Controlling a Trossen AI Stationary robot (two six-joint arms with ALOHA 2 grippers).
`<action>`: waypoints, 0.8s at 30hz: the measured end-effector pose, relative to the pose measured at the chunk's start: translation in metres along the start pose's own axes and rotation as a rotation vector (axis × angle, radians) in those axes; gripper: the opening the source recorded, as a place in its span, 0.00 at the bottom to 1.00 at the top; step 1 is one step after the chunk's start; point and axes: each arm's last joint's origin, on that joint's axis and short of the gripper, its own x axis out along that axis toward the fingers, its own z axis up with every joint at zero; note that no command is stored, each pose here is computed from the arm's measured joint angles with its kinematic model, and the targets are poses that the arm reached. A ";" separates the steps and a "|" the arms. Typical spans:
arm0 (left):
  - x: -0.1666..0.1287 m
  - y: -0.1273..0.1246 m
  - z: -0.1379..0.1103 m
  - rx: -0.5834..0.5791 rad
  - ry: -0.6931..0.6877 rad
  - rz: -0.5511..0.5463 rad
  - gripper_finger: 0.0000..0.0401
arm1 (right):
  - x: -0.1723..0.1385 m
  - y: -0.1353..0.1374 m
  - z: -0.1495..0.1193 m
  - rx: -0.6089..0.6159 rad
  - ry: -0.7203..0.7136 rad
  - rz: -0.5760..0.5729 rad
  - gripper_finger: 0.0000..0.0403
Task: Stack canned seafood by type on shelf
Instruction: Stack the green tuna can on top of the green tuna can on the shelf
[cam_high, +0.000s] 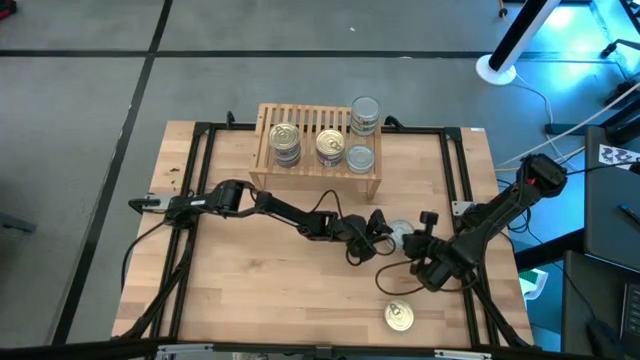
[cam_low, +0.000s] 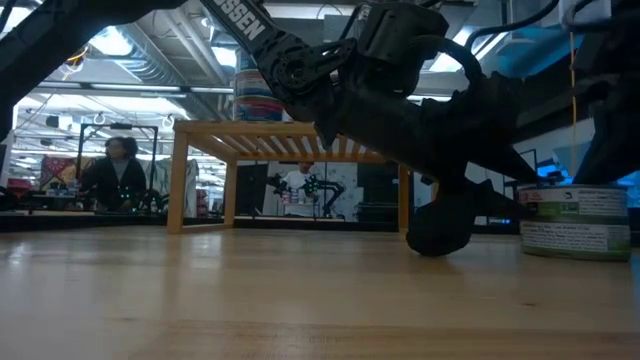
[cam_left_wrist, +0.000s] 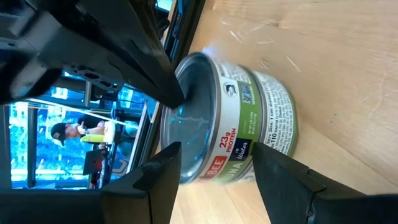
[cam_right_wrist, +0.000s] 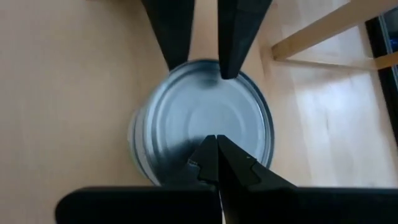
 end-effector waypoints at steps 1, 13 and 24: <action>0.000 0.000 0.001 0.000 -0.001 0.000 0.48 | -0.003 -0.001 0.003 0.001 0.005 0.006 0.00; -0.001 -0.001 0.002 0.001 -0.002 0.000 0.48 | -0.030 0.002 0.025 0.037 0.118 0.228 0.00; -0.001 -0.001 0.003 0.001 -0.006 -0.002 0.48 | -0.031 0.004 0.023 0.016 0.173 0.292 0.29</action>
